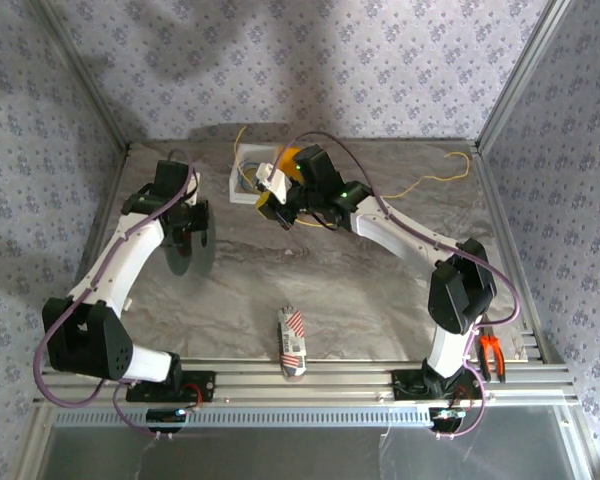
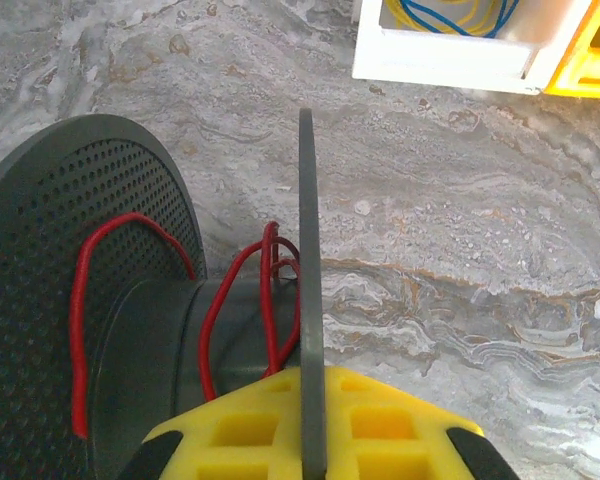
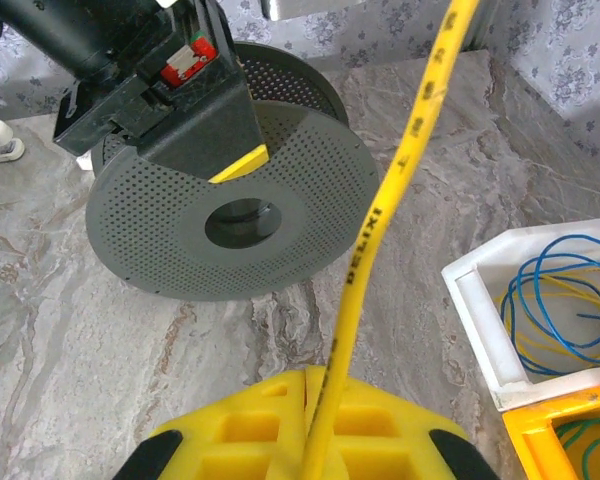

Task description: Wrap the cables

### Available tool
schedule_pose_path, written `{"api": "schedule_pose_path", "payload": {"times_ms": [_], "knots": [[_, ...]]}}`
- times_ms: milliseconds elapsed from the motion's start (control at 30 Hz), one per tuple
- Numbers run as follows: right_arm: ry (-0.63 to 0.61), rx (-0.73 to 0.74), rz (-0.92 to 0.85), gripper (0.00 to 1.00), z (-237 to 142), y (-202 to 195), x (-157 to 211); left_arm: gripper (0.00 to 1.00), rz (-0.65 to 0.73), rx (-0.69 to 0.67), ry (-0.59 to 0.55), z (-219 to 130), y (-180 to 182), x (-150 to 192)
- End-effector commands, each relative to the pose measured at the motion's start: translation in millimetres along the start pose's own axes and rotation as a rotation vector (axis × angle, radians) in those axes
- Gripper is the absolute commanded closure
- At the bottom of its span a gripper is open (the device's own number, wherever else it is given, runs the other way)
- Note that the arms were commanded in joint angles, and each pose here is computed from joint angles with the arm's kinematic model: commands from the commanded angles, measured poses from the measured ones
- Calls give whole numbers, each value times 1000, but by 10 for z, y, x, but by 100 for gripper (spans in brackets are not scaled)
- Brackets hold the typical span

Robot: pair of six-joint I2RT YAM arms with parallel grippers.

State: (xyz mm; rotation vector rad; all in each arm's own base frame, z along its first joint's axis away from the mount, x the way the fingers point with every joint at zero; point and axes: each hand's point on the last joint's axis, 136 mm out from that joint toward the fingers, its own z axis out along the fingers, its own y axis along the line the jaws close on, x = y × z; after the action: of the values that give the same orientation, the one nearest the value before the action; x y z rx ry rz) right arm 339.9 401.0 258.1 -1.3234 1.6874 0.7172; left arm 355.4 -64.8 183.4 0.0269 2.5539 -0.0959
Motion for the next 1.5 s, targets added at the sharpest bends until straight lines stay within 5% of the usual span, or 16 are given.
{"api": "schedule_pose_path", "payload": {"times_ms": [0,100,433,833,1167,1467], "knots": [[7,-39,23,100,0,61,31,87,6,43,-36,-67,-64,-95],[13,-51,26,100,15,79,57,73,14,60,-44,-89,-90,-83],[54,-219,-4,100,20,451,149,51,18,57,-132,-479,-5,-313],[224,-449,33,100,401,1188,396,46,-121,16,-265,-1063,587,-349],[326,-566,118,100,845,1524,492,40,-236,100,-239,-768,716,-44],[363,-521,222,100,1094,1355,539,39,-218,179,-279,-536,647,-175]]}}
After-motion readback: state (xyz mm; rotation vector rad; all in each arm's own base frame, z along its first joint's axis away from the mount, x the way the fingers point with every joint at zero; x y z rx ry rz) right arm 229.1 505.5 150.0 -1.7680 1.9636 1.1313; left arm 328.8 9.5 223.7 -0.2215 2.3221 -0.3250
